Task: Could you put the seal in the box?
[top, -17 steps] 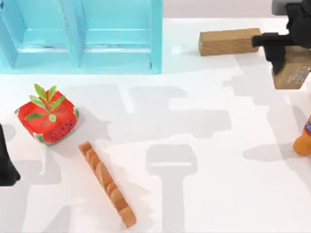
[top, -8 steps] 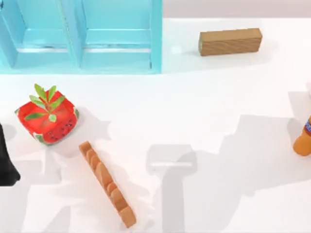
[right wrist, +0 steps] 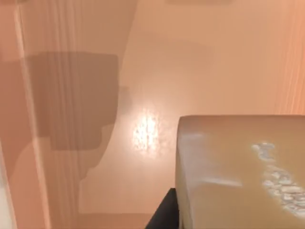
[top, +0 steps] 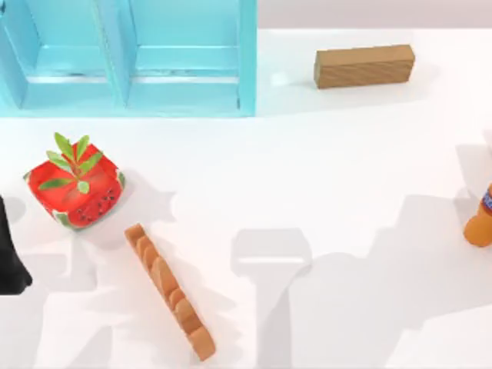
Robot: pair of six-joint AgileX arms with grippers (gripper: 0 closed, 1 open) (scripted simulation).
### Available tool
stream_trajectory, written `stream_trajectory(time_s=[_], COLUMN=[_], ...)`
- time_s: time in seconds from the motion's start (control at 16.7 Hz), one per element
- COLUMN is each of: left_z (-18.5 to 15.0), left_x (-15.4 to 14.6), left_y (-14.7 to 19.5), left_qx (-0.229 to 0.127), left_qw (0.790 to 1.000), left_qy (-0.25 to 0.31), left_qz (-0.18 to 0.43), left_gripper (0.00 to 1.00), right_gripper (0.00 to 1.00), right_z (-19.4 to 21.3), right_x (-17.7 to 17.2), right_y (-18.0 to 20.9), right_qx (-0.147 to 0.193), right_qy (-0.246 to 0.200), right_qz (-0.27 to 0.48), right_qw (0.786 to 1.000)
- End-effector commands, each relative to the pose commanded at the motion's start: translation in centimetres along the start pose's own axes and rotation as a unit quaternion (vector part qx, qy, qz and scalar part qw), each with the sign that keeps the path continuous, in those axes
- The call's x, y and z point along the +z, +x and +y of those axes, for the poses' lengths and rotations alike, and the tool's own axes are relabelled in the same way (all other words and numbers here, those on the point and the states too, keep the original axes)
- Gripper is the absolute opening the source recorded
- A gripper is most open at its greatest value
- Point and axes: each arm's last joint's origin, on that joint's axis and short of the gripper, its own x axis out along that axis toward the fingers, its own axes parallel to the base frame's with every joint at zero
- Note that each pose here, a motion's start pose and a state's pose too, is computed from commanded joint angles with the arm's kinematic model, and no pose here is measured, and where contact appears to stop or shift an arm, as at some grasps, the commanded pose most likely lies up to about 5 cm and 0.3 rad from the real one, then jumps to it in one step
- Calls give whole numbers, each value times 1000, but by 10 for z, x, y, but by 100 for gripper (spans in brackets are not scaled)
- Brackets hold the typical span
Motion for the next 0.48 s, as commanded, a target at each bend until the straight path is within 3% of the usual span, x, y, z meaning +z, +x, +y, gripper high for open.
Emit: stream_trajectory(time_s=[0.48], left_z=[0], left_x=[0], left_y=[0], left_qx=[0], left_qw=[1000], left_qy=[0], left_qz=[0], left_gripper=[100], right_gripper=[0], right_z=[0], right_x=[-2], right_y=[62], right_qx=[1], right_qy=[1], right_qz=[-1], right_qw=[1000])
